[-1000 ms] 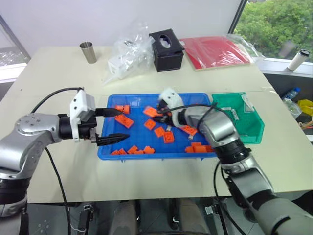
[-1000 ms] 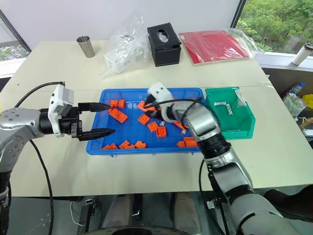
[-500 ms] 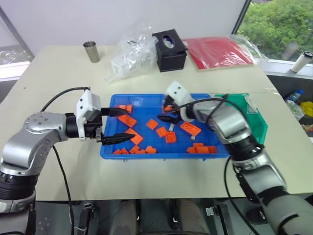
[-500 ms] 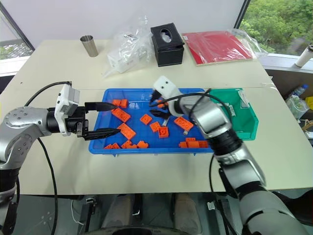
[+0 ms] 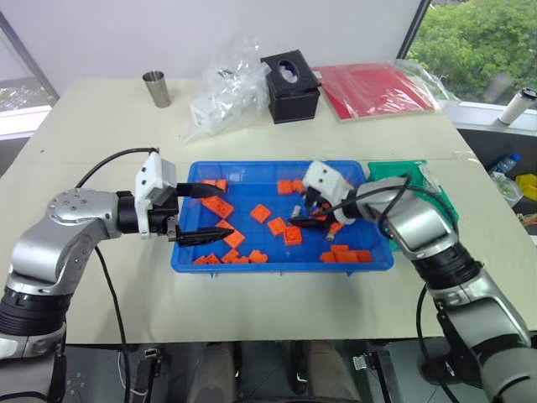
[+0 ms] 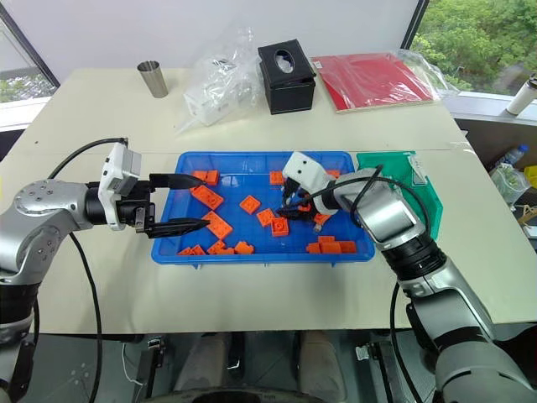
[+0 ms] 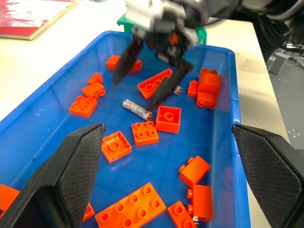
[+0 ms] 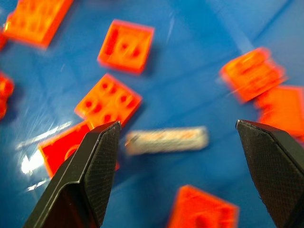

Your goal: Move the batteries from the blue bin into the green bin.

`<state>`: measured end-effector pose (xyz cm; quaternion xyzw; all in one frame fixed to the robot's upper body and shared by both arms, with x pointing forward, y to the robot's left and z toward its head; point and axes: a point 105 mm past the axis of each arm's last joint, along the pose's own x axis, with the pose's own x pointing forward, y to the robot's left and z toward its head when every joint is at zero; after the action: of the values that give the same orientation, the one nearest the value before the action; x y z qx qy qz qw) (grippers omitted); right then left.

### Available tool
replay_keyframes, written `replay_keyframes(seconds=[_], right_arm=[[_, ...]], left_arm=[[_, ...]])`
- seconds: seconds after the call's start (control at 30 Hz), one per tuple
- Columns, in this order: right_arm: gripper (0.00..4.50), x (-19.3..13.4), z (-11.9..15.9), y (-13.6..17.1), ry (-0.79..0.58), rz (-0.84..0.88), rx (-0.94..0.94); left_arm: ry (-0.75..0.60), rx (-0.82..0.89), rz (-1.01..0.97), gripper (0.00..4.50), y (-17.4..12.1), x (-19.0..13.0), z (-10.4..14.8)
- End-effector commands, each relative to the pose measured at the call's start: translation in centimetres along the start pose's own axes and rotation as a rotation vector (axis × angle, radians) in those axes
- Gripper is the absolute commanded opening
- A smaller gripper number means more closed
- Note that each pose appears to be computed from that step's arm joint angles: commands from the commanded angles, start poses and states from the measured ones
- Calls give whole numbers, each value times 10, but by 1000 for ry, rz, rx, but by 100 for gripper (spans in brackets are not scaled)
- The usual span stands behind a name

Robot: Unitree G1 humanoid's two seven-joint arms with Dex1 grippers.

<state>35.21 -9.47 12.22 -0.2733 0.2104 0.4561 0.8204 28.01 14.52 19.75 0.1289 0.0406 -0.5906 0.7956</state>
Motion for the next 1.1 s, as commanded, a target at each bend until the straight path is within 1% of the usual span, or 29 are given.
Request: replay_keyframes(seconds=[0.03,0.2,0.53,0.57,0.6,0.67,0.73,0.77,0.87,0.93,1.0,1.1], right_arm=[[397,-1,-3,-1,8,-10,-45],[397,1,-10,-2,20,-13,-42],[397,9,-11,-3,12,-6,-4],[347,9,-11,-1,9,1,-1],[316,9,-10,1,6,6,-1],[232,6,-7,2,-6,5,2],[226,-1,0,0,-33,-16,13],[226,-7,5,-4,-52,-38,24],[226,-41,20,-28,-101,-168,36],[226,-76,23,-51,-119,-300,78],[226,-109,18,-67,-115,-408,121],[226,-151,-9,-80,-36,-548,171]], left_arm=[[-13,61,3,450,1,-3,13],[-14,64,11,450,1,-4,14],[-17,63,15,450,2,-4,14],[-17,64,14,450,2,-4,14],[-18,65,12,450,2,-3,14],[-20,64,6,450,1,-2,14],[-22,62,-1,450,0,-1,14],[-23,62,-4,450,0,0,14],[-26,59,-10,450,0,2,13],[-30,55,-17,450,-1,3,12],[-32,51,-23,450,-2,4,10],[-34,46,-32,450,-2,6,8]])
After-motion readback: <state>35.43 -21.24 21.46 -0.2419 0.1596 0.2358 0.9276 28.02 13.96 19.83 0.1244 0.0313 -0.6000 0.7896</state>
